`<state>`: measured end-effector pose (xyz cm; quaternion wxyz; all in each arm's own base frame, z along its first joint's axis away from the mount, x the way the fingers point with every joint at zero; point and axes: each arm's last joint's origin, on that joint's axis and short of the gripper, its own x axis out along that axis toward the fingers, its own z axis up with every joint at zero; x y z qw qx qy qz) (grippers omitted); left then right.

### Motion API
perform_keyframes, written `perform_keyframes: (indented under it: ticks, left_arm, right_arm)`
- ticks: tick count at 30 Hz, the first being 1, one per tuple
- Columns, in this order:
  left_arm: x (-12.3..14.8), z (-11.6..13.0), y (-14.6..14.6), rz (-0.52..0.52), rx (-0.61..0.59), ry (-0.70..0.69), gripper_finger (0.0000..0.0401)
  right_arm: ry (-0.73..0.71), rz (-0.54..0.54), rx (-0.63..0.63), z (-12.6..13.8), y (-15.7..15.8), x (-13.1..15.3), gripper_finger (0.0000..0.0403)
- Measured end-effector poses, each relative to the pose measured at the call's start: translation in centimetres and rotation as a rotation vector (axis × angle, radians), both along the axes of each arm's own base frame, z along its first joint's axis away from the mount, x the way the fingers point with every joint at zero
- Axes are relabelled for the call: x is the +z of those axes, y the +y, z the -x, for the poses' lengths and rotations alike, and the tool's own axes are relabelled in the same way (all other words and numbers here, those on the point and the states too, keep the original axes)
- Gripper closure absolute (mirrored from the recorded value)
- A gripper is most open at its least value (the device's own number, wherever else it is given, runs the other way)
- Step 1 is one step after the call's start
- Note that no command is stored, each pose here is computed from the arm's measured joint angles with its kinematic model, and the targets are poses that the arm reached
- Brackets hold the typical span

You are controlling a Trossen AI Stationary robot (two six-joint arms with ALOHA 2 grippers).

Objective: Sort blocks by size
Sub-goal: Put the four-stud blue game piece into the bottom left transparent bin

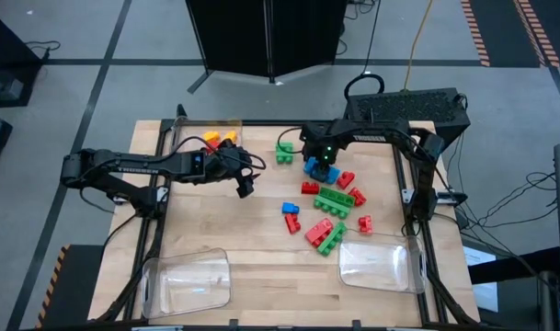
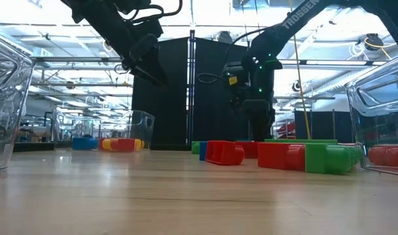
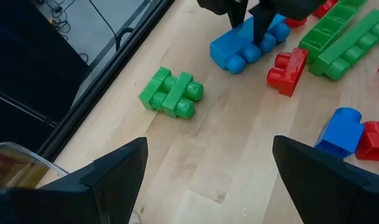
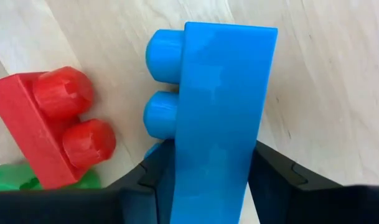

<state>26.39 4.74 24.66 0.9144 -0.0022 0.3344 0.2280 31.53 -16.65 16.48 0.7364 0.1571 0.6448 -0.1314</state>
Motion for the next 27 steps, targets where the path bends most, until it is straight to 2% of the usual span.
perform_keyframes:
  ticks: [10,14,16,20,22,27]
  left_arm:
    - [0.8,-0.7,0.1,-0.048,-0.029,-0.09,0.0056]
    - [0.6,-1.5,-0.1,-0.072,-0.179,-0.097,0.0056]
    - [0.1,-2.3,-0.4,-0.104,-0.303,-0.091,0.0056]
    - [-1.0,-3.9,-1.4,-0.264,-0.469,-0.062,0.0056]
    - [-1.5,-4.7,-1.9,-0.364,-0.532,-0.049,0.0056]
    - [-2.1,-6.2,-2.8,-0.603,-0.598,-0.028,0.0056]
  right_arm:
    - [-0.162,0.078,0.068,0.8,2.7,6.3,0.0257]
    - [-0.26,0.103,0.136,1.6,4.4,9.4,0.0252]
    - [-0.333,0.057,0.182,2.1,5.3,10.8,0.0249]
    - [-0.466,-0.08,0.262,2.9,6.9,12.8,0.0251]
    - [-0.478,-0.091,0.276,3.1,7.5,13.3,0.0252]
    - [-0.438,-0.146,0.304,3.4,8.5,13.2,0.0249]
